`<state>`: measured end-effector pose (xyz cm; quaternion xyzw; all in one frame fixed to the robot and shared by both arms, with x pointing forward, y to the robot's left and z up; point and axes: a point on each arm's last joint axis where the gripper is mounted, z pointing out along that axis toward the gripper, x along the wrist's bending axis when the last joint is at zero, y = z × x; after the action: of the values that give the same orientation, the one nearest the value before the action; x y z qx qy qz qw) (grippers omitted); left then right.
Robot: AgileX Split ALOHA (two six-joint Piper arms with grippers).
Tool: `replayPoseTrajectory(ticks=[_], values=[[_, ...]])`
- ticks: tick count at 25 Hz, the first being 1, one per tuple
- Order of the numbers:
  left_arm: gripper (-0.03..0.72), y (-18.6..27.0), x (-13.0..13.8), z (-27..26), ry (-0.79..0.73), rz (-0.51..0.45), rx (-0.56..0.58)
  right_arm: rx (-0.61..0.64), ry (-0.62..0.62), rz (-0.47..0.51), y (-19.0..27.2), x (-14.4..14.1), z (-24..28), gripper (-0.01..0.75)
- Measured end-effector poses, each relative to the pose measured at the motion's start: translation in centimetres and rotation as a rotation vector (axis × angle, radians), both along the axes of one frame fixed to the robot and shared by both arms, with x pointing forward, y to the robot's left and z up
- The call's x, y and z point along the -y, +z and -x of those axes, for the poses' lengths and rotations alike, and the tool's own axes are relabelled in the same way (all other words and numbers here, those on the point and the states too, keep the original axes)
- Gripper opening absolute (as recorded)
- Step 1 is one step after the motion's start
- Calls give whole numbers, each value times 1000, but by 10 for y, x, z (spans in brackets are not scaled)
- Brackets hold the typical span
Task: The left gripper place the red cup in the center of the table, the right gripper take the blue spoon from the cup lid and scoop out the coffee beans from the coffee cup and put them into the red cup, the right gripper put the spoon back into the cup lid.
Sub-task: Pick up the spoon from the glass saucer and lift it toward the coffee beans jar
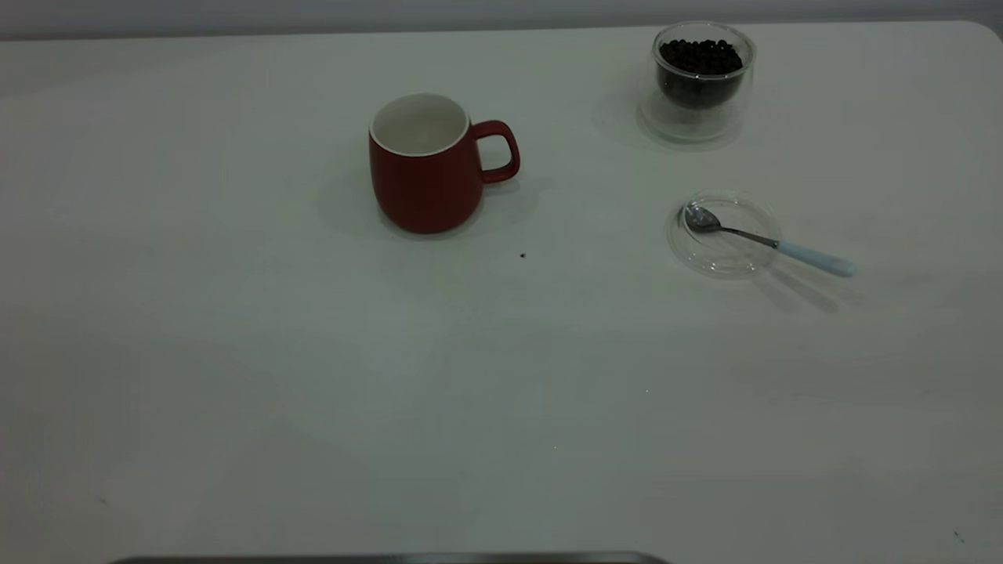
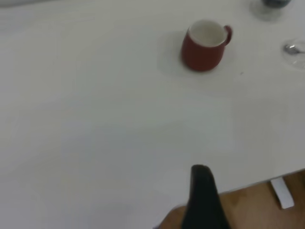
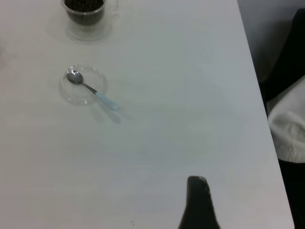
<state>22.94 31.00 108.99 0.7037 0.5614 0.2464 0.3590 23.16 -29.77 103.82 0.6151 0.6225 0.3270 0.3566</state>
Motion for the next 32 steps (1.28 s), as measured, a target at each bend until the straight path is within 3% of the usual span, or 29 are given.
replayPoseTrajectory(ticks=[7, 13, 32], values=[[586, -26, 2, 1, 214, -22, -44, -1, 0, 0, 0, 0, 0, 591], [586, -42, 4, 5, 294, -63, -33, -1, 0, 0, 0, 0, 0, 591], [586, -58, 4, 8, 308, -67, -6, -1, 0, 0, 0, 0, 0, 591]])
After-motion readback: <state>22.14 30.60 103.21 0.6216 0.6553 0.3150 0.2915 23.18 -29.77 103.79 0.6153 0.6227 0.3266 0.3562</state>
